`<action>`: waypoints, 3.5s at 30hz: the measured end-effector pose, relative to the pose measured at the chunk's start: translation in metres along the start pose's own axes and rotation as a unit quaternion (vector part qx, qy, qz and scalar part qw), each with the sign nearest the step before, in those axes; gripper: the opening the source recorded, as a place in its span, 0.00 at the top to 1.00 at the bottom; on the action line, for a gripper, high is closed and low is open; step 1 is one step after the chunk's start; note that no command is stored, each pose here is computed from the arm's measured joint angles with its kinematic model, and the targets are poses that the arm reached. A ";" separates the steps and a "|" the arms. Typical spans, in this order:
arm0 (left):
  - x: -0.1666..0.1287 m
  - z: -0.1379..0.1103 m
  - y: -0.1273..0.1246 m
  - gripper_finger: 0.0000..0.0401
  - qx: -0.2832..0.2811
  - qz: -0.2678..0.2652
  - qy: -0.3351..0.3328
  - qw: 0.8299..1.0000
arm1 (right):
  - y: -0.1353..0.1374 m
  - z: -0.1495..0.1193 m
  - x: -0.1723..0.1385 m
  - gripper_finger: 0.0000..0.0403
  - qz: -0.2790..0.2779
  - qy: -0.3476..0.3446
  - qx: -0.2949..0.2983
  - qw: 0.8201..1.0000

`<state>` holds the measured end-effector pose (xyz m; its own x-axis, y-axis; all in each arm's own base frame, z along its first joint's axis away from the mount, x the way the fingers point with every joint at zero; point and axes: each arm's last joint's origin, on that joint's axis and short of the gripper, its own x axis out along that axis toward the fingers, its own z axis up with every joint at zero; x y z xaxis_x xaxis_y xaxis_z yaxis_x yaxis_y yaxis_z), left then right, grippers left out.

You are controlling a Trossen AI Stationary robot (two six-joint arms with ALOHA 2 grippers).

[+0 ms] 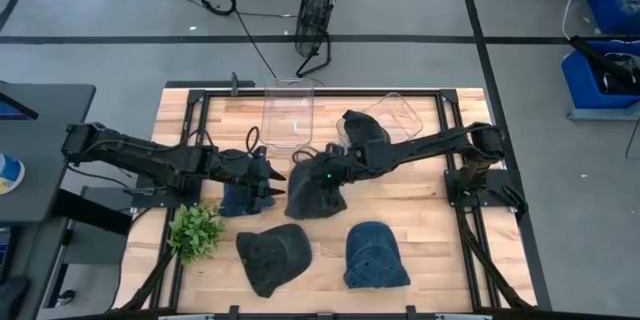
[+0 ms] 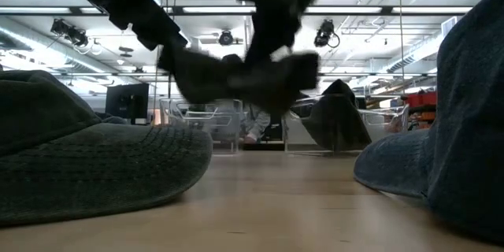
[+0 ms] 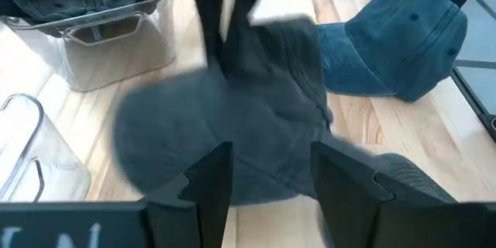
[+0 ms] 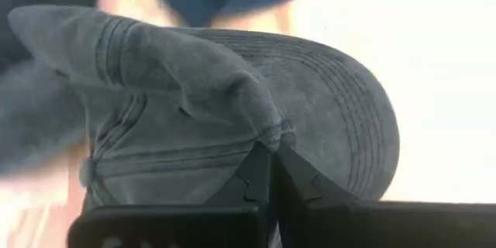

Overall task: Pick & Place hat
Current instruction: Put the top black cap into the right transparent bin, then put the black cap into the right transparent bin

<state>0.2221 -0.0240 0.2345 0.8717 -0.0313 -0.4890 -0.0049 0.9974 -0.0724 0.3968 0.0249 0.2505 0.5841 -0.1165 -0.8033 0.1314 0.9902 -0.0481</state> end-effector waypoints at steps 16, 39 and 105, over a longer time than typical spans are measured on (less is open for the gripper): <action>0.000 0.001 0.000 0.56 0.001 -0.001 -0.006 1.000 | -0.075 -0.006 -0.191 1.00 -0.189 -0.016 0.186 0.964; 0.000 0.001 0.000 0.56 0.001 -0.001 -0.006 1.000 | -0.184 -0.118 -0.112 0.99 -0.094 -0.007 0.453 0.886; -0.003 -0.003 -0.029 0.56 0.052 -0.121 0.005 0.991 | -0.129 -0.070 -0.110 0.69 0.088 -0.125 0.295 0.943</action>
<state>0.2177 -0.0526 0.2356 0.8364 -0.2700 -0.4770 0.2540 0.9621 -0.0992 0.2594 -0.0844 0.3033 0.7993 -0.0412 -0.5996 0.3942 0.7889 0.4714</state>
